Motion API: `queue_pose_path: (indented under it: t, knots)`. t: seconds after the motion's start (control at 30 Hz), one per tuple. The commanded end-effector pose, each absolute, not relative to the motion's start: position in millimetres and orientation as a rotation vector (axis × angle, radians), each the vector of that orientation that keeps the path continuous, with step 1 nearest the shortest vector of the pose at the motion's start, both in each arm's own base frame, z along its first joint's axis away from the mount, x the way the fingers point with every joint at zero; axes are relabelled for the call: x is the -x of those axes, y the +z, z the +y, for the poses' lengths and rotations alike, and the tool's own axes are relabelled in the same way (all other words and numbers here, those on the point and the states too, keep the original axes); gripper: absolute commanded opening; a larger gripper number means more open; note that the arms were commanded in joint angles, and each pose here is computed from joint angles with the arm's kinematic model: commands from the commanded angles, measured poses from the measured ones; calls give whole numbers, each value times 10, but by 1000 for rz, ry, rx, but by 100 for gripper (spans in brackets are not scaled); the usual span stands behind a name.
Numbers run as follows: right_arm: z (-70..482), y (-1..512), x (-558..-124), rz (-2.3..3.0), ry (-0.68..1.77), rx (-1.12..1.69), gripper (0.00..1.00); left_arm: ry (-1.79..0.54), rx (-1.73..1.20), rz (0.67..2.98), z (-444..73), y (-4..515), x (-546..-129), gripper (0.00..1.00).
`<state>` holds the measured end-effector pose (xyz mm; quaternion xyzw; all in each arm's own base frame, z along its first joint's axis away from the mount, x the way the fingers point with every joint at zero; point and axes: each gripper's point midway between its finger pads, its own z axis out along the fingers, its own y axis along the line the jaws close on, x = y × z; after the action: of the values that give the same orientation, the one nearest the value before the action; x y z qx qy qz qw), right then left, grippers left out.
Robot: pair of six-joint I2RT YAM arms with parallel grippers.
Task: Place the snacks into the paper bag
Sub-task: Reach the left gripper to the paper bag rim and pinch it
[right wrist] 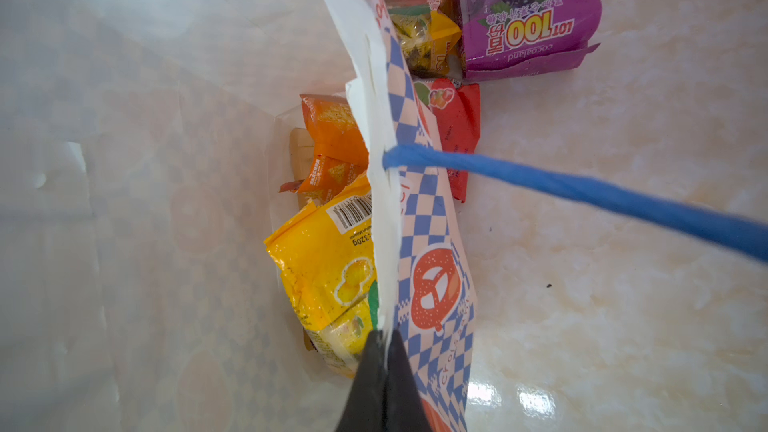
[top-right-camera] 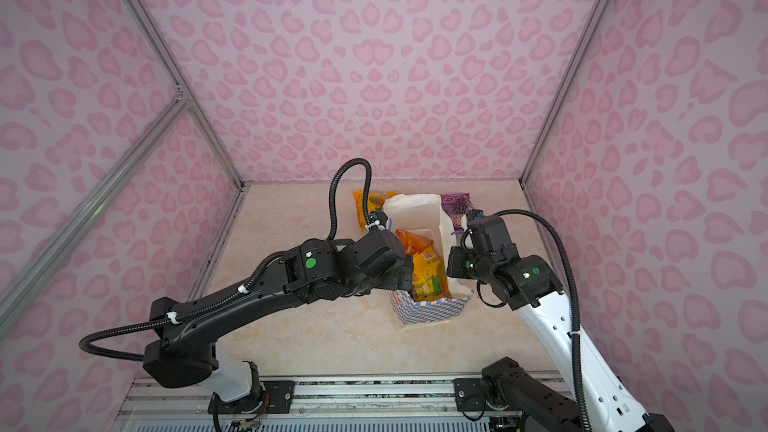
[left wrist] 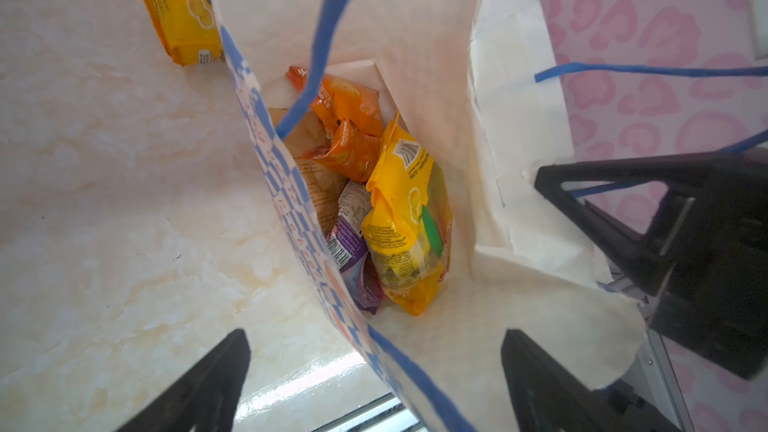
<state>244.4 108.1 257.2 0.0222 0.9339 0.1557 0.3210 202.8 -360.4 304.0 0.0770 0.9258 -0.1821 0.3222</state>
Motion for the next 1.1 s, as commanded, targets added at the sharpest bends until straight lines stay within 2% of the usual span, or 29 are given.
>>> queue_pose_path:
  t: [0.0,0.07,0.27,0.47,0.6,0.67,0.77,1.0,1.07]
  knots:
    - [1074,2529,-2385,2475,411,-60,0,-299,-105,2425,-3407,2925,-2152,98]
    - [1071,2534,-2376,2471,415,-60,0,-244,-88,2448,-3383,2809,-2163,100]
    - [1079,2531,-2337,2470,429,-47,0,-136,-26,2465,-3315,2681,-2183,82]
    - [1078,2539,-2318,2463,430,-27,0,-143,-13,2462,-3326,2707,-2166,49]
    - [1099,2540,-2318,2456,448,-25,0,-127,-19,2477,-3358,2694,-2162,38]
    - [1106,2543,-2319,2453,454,-24,0,-122,-23,2481,-3381,2692,-2161,37]
    - [1112,2558,-2311,2450,463,-21,0,-129,-35,2482,-3431,2706,-2166,29]
    - [1215,2727,-2250,2417,509,15,0,-154,-63,2481,-3511,2728,-2169,5]
    - [1265,2801,-2242,2401,518,35,0,-160,-73,2464,-3498,2799,-2180,3]
